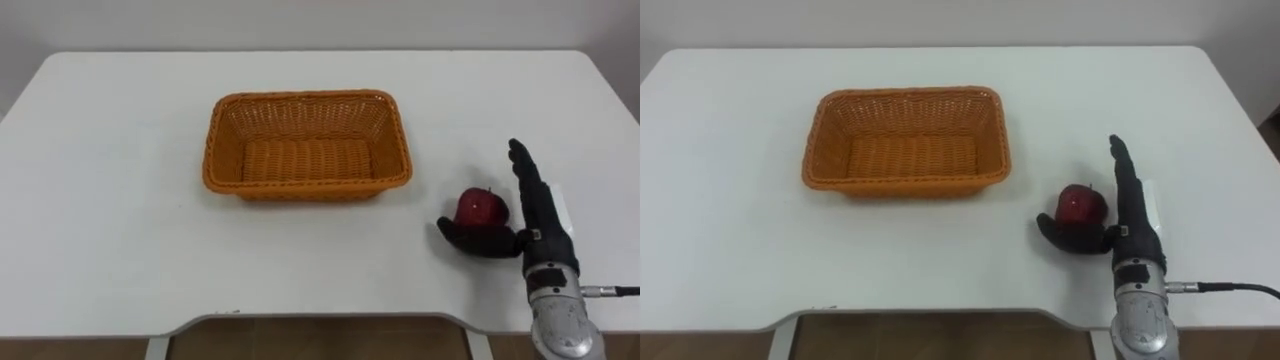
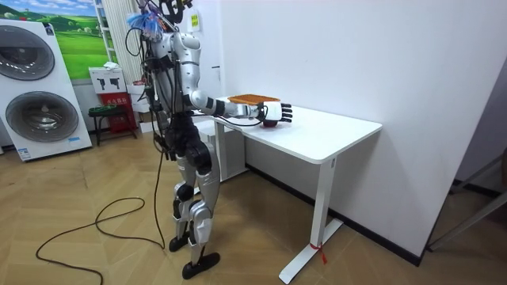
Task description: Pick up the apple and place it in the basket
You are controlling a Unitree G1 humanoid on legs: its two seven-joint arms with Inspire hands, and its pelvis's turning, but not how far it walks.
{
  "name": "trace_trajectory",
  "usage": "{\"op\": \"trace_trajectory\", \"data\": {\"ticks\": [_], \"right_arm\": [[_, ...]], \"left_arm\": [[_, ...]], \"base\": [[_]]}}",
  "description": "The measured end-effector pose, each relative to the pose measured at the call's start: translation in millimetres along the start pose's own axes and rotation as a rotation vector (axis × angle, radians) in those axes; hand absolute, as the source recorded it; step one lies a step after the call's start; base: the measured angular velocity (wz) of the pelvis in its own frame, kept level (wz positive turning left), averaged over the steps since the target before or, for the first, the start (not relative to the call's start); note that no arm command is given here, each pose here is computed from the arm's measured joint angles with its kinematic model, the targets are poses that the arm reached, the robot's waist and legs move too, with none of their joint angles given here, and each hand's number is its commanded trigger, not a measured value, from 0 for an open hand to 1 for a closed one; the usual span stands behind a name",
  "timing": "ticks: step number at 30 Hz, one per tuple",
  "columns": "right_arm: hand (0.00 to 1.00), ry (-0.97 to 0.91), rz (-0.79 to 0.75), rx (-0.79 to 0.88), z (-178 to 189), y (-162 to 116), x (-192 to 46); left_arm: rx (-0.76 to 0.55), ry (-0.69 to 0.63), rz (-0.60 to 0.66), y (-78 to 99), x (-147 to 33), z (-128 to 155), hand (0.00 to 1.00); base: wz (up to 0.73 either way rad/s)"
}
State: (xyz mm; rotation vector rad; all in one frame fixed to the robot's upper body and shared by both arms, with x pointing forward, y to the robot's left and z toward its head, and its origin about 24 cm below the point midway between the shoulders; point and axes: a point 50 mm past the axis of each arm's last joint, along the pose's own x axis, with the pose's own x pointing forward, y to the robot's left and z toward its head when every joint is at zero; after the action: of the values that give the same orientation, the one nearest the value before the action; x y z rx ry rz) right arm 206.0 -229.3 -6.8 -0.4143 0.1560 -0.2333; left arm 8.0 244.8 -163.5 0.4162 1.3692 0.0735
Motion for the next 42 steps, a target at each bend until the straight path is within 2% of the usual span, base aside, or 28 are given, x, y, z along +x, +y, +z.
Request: {"op": "trace_trajectory", "data": {"ticks": [8, 9, 10, 29, 42], "right_arm": [[0.0, 0.07, 0.022, -0.051, -21, 6, -15], [0.76, 0.069, 0.023, -0.054, -22, 7, -15], [1.0, 0.07, 0.025, -0.056, -23, 8, -16], [1.0, 0.093, -0.076, -0.149, -40, -4, -8], [1.0, 0.034, -0.014, -0.066, -14, 7, -4]], "left_arm": [[0.009, 0.001, 0.001, 0.4, -0.5, -2, 0.0], [0.008, -0.007, 0.001, 0.6, -0.4, -1, 0.0], [0.008, -0.012, -0.001, 0.5, -0.4, 0, 0.0], [0.017, -0.026, -0.011, -0.2, -1.3, 0, 0.0], [0.008, -0.054, -0.007, 1.1, 0.1, 9, 0.0]], "base": [[0.03], [0.0], [0.0], [0.01], [-0.02]]}}
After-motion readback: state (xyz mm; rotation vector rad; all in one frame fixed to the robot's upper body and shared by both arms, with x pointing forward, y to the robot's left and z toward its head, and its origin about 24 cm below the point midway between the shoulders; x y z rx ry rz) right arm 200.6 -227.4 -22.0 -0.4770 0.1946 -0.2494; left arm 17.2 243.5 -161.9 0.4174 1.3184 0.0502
